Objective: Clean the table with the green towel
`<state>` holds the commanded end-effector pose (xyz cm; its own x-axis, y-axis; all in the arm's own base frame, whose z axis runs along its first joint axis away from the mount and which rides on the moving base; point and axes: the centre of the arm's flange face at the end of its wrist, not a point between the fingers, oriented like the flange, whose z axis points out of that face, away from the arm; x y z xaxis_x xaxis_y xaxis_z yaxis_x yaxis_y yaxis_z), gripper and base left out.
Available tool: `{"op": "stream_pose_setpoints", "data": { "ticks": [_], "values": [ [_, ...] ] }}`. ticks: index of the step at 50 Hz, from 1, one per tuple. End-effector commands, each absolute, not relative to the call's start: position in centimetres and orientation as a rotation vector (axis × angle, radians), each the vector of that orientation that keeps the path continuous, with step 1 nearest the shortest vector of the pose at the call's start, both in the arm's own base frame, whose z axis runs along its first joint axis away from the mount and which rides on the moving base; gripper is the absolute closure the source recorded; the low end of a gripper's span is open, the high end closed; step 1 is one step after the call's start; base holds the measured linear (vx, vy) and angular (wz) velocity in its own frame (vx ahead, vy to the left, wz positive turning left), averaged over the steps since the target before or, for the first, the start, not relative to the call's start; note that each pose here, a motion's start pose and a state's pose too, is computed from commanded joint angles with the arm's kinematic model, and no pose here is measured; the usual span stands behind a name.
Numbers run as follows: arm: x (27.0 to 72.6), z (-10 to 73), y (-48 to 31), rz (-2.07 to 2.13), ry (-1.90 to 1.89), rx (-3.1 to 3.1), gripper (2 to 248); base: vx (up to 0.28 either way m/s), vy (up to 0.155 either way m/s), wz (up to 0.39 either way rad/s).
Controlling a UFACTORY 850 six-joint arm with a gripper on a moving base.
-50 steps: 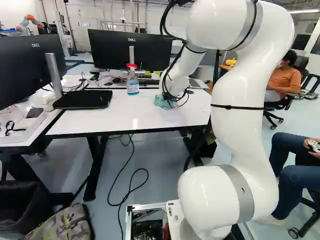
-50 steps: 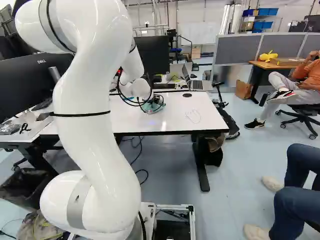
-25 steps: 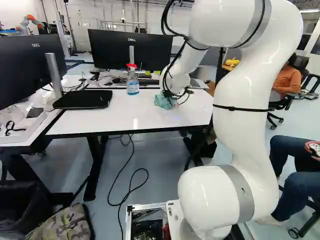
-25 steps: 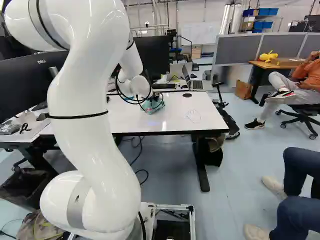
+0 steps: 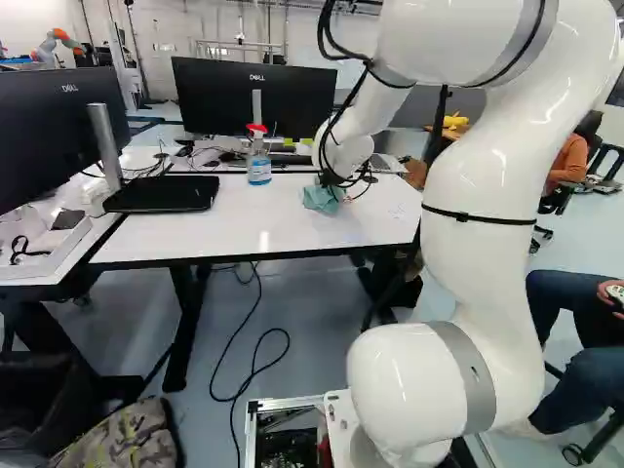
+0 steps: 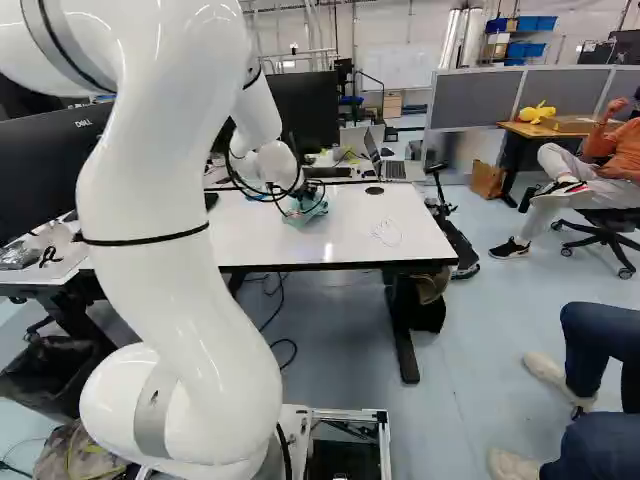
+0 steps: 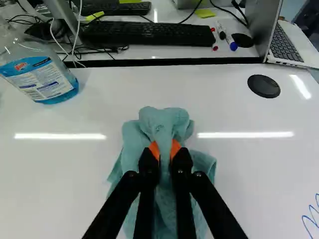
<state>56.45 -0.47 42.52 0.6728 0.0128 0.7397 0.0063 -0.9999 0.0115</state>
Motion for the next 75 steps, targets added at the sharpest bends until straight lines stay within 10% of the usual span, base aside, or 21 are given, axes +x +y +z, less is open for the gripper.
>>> {"op": "stream_pose_setpoints", "data": {
  "ticks": [75],
  "values": [
    [49.4,49.0,0.4,1.039,0.040,2.959,207,0.000,0.000,0.000]
  ]
}}
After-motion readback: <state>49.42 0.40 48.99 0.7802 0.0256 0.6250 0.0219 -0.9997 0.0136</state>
